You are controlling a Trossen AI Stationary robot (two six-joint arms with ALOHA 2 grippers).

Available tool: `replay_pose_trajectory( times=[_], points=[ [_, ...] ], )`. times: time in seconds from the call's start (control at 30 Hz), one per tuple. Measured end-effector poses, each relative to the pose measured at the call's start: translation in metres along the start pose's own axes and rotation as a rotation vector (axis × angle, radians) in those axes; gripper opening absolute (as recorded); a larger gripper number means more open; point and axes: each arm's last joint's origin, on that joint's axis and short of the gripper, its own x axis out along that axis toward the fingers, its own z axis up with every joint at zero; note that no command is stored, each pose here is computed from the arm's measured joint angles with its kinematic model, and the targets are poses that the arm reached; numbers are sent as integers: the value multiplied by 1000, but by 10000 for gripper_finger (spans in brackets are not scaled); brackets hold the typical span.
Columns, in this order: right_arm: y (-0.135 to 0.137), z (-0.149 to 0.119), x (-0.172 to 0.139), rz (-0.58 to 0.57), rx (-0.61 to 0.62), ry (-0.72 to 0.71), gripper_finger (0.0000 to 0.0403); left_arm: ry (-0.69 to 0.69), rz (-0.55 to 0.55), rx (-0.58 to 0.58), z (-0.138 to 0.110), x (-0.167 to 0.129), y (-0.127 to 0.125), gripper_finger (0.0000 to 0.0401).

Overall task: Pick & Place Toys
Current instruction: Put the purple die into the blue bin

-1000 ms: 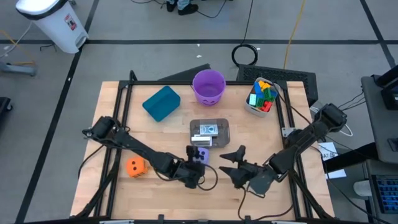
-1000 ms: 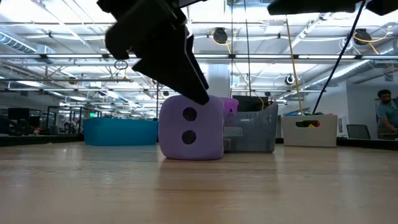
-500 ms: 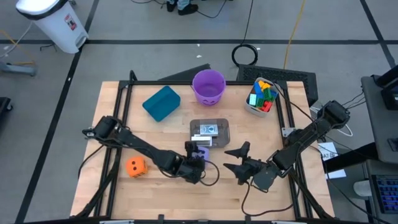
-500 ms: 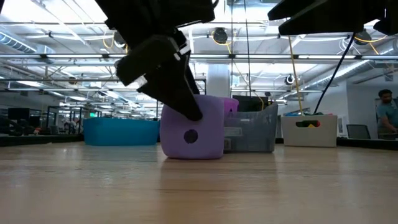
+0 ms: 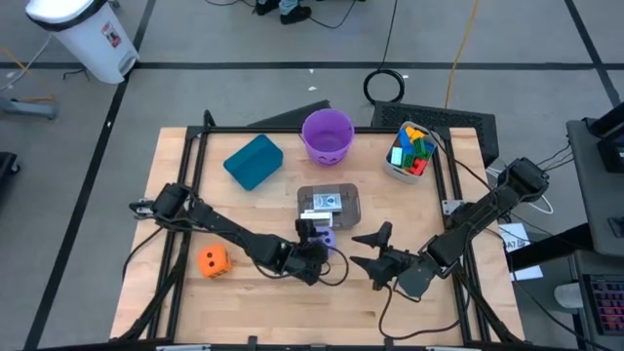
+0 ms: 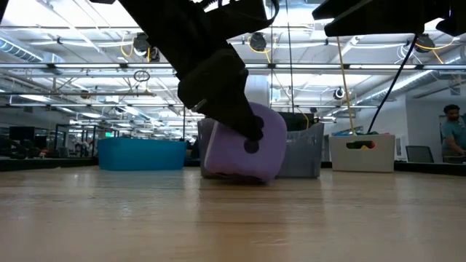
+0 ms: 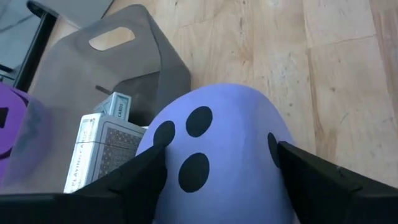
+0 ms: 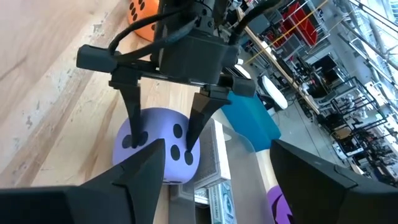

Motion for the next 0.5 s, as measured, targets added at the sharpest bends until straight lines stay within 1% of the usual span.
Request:
replay_pose_trajectory(
  times=[0.07,0.3,0.5],
  points=[
    [0,0,0,-1,4,-3,263,6,-10,-11,-1,0,0,268],
    [0,1,0,-2,8,-6,263,14,-24,-59,-1,0,-1,267],
    [0,1,0,-1,8,-6,263,1,-18,-51,-2,-5,-4,265]
  ],
)
